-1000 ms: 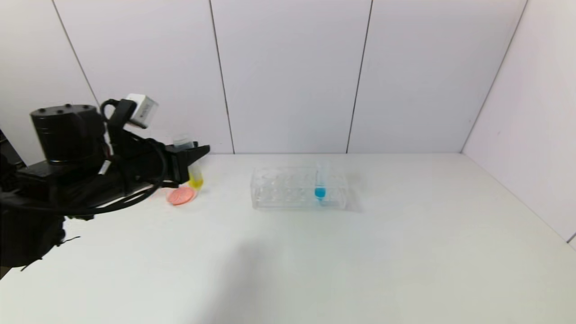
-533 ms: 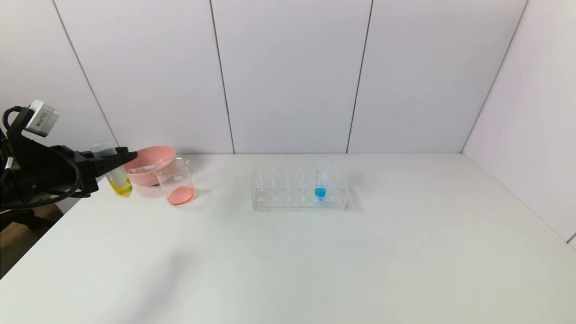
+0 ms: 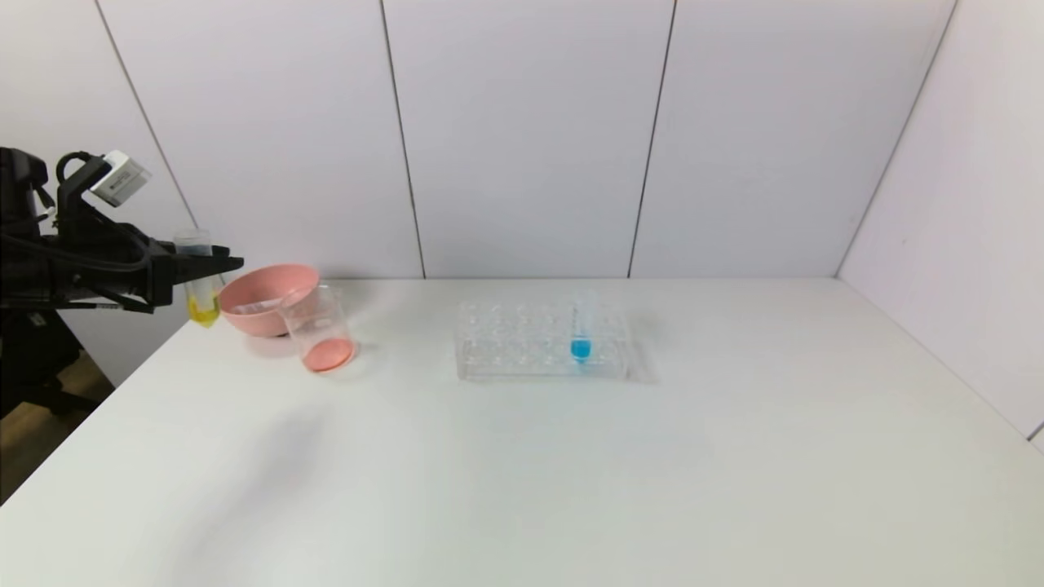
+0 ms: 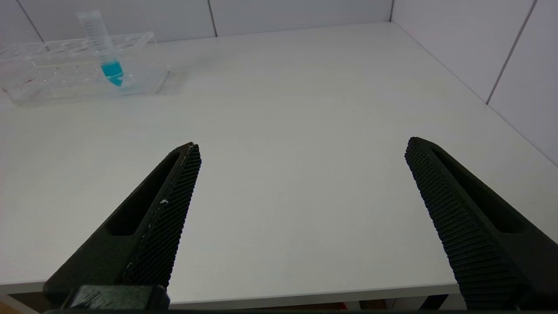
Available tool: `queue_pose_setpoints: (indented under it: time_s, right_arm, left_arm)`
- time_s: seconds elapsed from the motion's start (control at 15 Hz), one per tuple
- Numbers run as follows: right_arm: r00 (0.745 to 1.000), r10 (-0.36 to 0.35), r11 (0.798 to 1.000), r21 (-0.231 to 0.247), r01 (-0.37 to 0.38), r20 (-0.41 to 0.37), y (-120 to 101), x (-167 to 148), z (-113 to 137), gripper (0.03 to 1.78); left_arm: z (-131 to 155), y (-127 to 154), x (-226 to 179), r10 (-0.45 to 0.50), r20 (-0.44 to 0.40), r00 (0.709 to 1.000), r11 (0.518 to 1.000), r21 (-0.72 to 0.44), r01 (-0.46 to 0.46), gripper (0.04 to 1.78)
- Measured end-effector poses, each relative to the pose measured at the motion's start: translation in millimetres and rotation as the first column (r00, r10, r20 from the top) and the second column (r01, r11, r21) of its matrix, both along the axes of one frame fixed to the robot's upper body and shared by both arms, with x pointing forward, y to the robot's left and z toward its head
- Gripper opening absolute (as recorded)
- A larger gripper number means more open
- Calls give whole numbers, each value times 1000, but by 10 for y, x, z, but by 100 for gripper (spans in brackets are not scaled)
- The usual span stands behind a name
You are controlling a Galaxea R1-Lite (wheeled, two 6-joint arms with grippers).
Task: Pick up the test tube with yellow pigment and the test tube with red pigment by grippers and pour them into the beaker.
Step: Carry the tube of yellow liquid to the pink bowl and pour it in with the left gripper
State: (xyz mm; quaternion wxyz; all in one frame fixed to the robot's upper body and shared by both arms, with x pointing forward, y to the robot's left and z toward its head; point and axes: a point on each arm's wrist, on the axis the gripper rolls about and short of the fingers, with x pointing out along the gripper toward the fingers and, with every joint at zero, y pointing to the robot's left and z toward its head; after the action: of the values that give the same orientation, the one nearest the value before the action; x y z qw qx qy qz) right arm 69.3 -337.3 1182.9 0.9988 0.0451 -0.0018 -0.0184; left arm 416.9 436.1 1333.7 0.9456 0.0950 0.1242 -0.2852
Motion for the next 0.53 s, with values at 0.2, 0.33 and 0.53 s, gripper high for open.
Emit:
queue_pose_setpoints:
  time_s: [0.2, 0.33, 0.53]
  right_arm:
    - [1000, 0, 1000, 0, 0, 0, 0, 0, 0, 171]
    - [1000, 0, 1000, 0, 0, 0, 0, 0, 0, 171]
    - [1000, 0, 1000, 0, 0, 0, 0, 0, 0, 171]
  left_arm:
    - [95, 38, 170, -53, -79, 995, 996, 64, 58, 51]
    - [106, 10, 249, -95, -137, 986, 990, 87, 107, 51]
    - [197, -51, 331, -146, -192, 970, 981, 100, 167, 51]
